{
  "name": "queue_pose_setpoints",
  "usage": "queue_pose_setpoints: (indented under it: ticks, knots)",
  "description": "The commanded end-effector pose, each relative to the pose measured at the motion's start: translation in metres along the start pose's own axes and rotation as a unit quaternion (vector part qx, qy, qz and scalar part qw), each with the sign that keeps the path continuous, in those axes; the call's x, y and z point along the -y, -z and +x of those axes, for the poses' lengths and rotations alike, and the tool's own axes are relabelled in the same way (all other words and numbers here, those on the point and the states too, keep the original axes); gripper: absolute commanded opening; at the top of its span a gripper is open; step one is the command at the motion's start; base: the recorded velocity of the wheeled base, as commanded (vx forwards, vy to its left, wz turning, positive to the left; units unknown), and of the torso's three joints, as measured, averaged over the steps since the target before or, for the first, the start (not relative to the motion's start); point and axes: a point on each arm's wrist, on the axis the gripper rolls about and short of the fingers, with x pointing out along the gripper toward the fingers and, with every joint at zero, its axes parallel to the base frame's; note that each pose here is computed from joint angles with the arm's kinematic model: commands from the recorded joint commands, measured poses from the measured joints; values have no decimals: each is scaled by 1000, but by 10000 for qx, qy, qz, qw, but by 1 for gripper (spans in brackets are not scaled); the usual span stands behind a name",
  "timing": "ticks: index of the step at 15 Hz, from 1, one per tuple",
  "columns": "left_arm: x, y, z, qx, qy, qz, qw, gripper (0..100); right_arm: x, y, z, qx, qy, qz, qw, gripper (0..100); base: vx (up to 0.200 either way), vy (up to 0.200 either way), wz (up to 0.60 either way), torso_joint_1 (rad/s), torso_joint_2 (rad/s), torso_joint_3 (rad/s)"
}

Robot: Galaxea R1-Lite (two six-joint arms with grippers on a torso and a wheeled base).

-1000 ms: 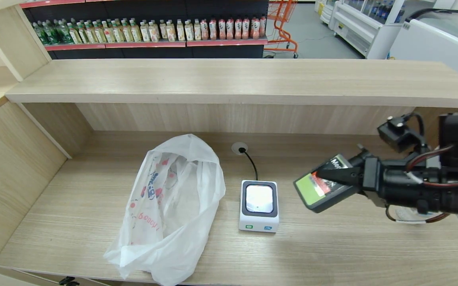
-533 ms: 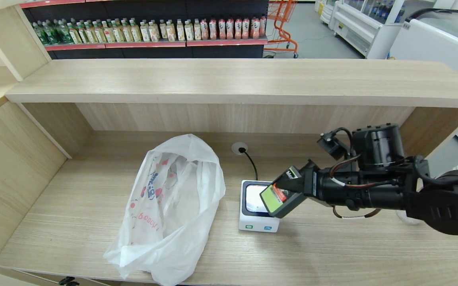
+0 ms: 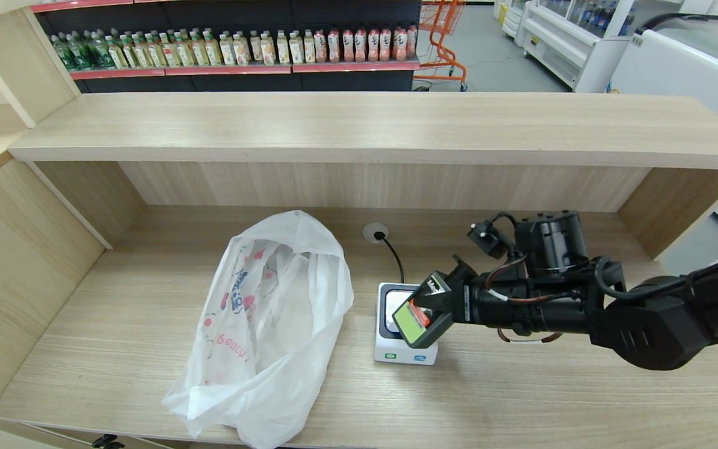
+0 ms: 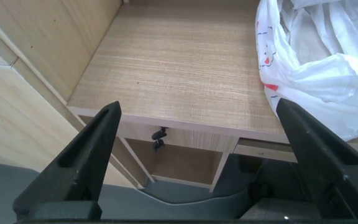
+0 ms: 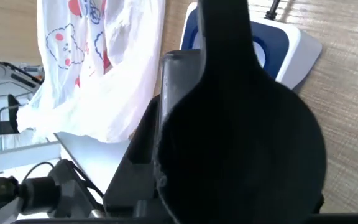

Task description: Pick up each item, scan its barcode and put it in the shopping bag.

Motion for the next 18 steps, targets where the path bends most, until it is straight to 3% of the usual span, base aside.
queue_pose_setpoints:
  ticks: [1, 6, 9, 11, 13, 15, 18]
  knots:
    - [0, 0, 0, 2, -3, 1, 10000, 100, 2, 3, 3, -65, 28, -60, 10000, 0, 0, 0, 0, 0, 0, 0]
    - [0, 0, 0, 2, -3, 1, 10000, 100, -1, -4, 2, 122, -76, -217, 9997, 0, 0, 0, 0, 0, 0, 0]
    - [0, 0, 0, 2, -3, 1, 10000, 100, -25, -30, -32, 996, -704, -424, 9916, 0, 0, 0, 0, 0, 0, 0]
    - [0, 0, 0, 2, -3, 1, 10000, 100, -35, -40, -68, 1581, -650, -1357, 9759, 0, 0, 0, 0, 0, 0, 0]
    - [0, 0, 0, 2, -3, 1, 10000, 100, -32, -34, -101, 1857, -237, -2622, 9467, 0, 0, 0, 0, 0, 0, 0]
    - [0, 0, 0, 2, -3, 1, 10000, 100, -28, -17, -120, 1831, -1, -3012, 9358, 0, 0, 0, 0, 0, 0, 0]
    - [0, 0, 0, 2, -3, 1, 10000, 100, -31, 2, -137, 1796, 24, -2976, 9377, 0, 0, 0, 0, 0, 0, 0]
